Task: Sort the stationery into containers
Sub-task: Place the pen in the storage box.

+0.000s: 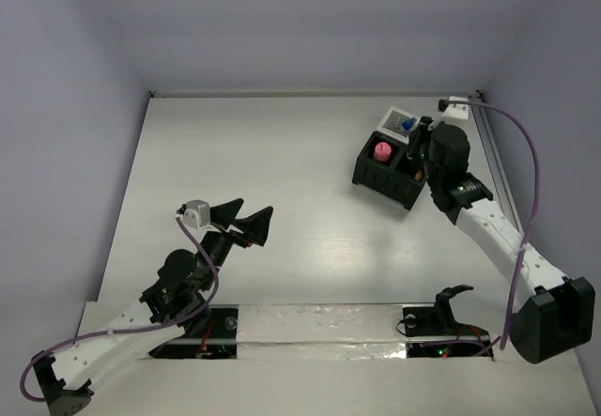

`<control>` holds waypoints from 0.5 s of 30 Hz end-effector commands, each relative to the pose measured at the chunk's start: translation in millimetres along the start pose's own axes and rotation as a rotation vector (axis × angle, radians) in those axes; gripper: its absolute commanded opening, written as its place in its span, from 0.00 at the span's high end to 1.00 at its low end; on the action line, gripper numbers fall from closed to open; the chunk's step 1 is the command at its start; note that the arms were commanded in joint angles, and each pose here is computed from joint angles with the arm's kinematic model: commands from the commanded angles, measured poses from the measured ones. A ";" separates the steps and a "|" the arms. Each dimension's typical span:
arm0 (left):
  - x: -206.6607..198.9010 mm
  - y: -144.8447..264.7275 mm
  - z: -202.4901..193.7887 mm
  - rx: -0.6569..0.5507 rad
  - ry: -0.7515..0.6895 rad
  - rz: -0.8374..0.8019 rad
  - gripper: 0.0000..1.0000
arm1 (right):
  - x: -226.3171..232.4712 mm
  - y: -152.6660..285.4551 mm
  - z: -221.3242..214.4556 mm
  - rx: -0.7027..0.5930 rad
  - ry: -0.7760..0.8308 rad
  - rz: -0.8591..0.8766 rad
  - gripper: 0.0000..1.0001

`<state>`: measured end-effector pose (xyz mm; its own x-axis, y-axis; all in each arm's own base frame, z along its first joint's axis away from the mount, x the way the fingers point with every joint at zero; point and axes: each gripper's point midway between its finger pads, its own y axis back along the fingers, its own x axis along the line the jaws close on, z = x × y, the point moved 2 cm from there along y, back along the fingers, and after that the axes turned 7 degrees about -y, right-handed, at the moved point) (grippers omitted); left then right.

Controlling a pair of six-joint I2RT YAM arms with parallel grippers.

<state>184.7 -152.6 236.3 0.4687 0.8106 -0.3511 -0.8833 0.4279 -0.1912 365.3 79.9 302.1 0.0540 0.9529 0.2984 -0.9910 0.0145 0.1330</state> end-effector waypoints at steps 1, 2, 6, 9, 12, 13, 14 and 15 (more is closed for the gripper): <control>-0.2 0.4 2.8 -0.021 0.023 0.001 0.03 | -35.4 -4.8 -41.3 0.064 -0.038 -0.159 1.00; -0.1 0.4 2.4 -0.020 0.021 0.001 0.03 | -44.4 -6.1 -43.8 0.068 -0.032 -0.184 1.00; 0.7 0.8 1.2 -0.017 0.021 0.004 0.01 | -48.7 -14.7 -43.6 0.052 -0.028 -0.181 1.00; 1.1 0.7 1.0 -0.017 0.022 0.007 0.01 | -55.0 -21.4 -51.4 0.058 -0.017 -0.202 1.00; 1.1 0.1 -0.6 -0.013 0.018 0.007 0.01 | -59.3 -29.7 -57.1 0.067 -0.010 -0.217 1.00; 0.9 -0.2 -0.7 -0.011 0.017 0.007 0.01 | -59.5 -31.6 -58.7 0.069 -0.006 -0.217 1.00; 0.7 -0.2 -1.1 -0.010 0.017 0.006 0.01 | -59.1 -33.0 -59.3 0.069 -0.005 -0.216 1.00; 1.1 -0.5 -1.7 -0.007 0.015 0.008 0.01 | -59.6 -34.2 -60.7 0.072 -0.004 -0.218 1.00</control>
<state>185.0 -152.5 233.5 0.4629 0.8129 -0.3534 -0.8864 0.4263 -0.1805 376.7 45.5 209.0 0.2536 0.9379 0.2366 -0.9303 0.1694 0.3254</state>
